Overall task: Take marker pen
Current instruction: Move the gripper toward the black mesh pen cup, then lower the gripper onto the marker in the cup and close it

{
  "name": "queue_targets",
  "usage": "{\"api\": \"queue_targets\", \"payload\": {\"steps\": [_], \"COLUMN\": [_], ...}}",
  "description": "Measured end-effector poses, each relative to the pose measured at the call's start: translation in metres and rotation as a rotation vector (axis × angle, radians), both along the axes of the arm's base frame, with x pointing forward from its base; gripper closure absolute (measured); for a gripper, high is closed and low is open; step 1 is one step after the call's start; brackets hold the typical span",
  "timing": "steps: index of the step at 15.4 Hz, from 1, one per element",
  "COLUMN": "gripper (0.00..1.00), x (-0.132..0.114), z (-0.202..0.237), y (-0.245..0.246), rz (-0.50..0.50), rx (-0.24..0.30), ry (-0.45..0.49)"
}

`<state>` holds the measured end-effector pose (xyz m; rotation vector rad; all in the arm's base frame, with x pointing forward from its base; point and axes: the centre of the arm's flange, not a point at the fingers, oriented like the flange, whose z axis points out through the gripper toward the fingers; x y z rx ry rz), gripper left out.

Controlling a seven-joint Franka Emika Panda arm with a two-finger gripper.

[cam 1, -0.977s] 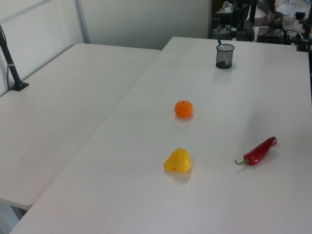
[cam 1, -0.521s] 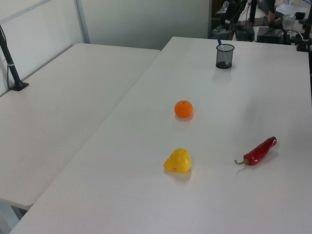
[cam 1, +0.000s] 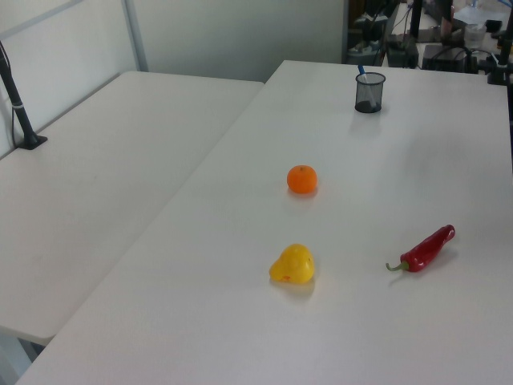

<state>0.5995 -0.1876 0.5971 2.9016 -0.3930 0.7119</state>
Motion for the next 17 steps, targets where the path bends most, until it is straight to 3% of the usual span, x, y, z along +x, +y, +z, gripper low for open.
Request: {"api": "queue_targets", "payload": {"steps": [4, 6, 11, 17], "gripper": [0.01, 0.08, 0.18, 0.22], "x": [0.009, 0.013, 0.032, 0.039], "z": [-0.023, -0.036, -0.088, -0.137], "y": [-0.052, -0.073, -0.104, -0.131], "rz": [-0.102, -0.13, -0.16, -0.178], "rx": [-0.028, -0.052, -0.096, -0.144], "ry": [-0.089, -0.135, -0.214, -0.262]}}
